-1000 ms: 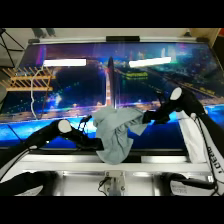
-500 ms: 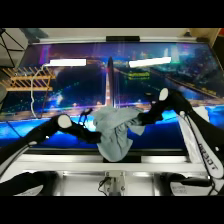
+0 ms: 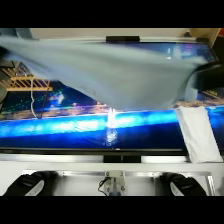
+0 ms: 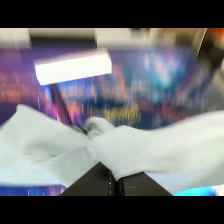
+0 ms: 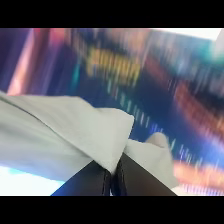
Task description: Fold the shirts.
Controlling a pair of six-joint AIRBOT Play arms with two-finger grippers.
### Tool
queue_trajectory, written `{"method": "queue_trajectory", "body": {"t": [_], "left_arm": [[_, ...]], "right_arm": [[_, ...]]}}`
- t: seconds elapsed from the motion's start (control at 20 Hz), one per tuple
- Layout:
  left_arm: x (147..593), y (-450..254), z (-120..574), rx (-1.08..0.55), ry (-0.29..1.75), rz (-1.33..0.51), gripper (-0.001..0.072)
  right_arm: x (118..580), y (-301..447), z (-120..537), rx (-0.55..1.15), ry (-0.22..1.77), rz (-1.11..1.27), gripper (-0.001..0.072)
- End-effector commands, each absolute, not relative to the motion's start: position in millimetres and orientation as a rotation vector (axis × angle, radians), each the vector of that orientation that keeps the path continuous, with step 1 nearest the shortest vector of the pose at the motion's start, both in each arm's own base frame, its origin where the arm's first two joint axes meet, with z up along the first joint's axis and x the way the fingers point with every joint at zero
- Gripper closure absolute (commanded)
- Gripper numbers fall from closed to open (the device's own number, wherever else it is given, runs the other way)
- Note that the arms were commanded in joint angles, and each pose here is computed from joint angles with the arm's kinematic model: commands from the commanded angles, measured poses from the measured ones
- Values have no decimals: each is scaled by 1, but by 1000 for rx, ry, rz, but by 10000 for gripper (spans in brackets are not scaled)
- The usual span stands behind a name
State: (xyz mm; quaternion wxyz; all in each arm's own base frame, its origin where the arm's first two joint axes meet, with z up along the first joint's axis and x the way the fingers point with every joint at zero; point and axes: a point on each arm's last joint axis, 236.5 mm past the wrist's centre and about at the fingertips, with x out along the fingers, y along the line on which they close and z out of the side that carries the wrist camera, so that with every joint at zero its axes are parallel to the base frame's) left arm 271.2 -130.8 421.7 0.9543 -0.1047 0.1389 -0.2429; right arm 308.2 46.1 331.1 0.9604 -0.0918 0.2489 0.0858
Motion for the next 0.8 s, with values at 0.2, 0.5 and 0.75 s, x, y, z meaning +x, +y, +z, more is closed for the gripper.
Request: {"method": "queue_trajectory", "body": {"t": [0.2,0.5,0.75], "left_arm": [[209,-92,490,-204,58,-404,677],[296,-108,294,-207,597,-348,676],[332,-114,98,-281,946,-267,675]], "right_arm": [[200,32,429,-53,152,165,644],[289,41,291,-131,700,150,643],[406,67,95,-99,1053,149,642]]}}
